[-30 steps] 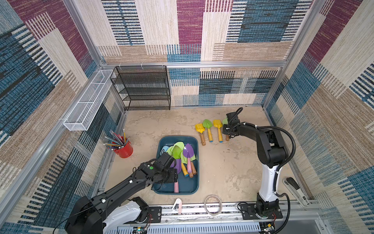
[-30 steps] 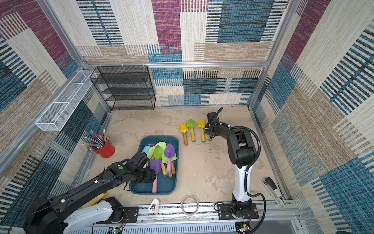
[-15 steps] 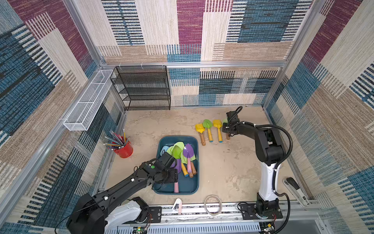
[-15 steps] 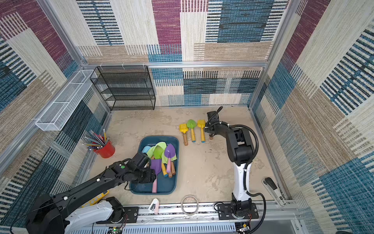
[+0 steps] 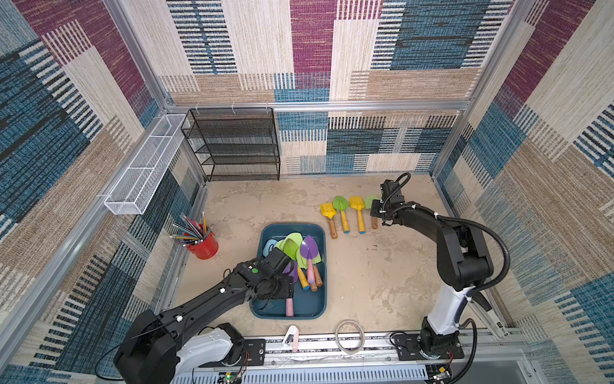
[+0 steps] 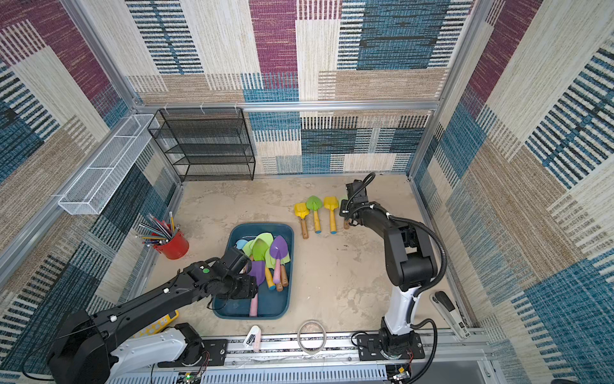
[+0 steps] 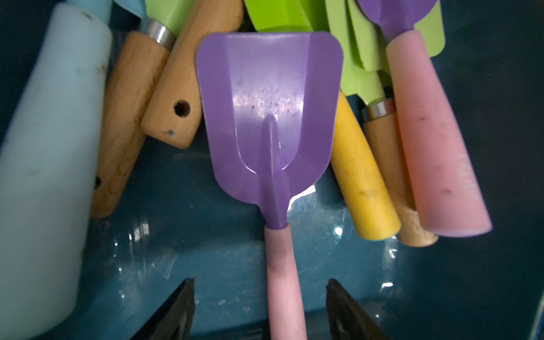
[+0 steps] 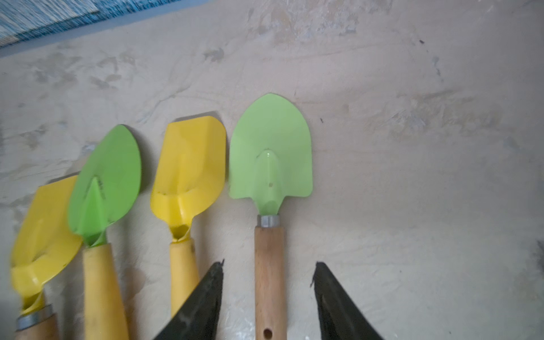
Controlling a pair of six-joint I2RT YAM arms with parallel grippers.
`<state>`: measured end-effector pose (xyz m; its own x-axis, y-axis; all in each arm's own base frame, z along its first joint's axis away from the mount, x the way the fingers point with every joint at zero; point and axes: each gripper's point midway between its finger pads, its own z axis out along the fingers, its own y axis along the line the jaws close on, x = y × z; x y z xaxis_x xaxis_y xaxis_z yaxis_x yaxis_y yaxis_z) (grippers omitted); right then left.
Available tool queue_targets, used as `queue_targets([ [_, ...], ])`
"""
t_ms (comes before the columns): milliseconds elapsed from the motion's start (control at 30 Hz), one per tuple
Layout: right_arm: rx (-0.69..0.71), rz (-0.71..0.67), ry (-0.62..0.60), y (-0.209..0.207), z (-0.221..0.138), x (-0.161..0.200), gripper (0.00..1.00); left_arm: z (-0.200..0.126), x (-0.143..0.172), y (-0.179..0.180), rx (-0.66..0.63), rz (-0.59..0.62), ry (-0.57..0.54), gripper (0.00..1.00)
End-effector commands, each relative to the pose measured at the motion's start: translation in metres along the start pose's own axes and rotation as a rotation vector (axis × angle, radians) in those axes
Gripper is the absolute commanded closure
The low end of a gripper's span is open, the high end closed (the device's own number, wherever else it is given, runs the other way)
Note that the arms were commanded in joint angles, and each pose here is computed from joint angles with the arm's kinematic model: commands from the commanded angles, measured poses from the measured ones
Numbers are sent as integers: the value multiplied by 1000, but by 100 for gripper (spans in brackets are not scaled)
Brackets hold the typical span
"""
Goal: Take the shovel out of the storage box
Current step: Place the shovel at the center of the board, then pick up the shovel from the storage box.
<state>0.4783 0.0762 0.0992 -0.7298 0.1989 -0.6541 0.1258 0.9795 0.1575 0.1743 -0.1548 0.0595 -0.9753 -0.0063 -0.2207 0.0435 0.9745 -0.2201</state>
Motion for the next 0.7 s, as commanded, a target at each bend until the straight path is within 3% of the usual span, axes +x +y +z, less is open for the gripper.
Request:
queue_targets([
  [0,-106,36,-48,18,-22,-5,48,1,0,5,-44,0,9,27],
  [400,-253,-48,-39,72,-73,31,47,14,21,-3,-114,29,105,30],
  [667,-294,-57,-41,80,-81,40,47,24,38,-4,-168,35,160,35],
])
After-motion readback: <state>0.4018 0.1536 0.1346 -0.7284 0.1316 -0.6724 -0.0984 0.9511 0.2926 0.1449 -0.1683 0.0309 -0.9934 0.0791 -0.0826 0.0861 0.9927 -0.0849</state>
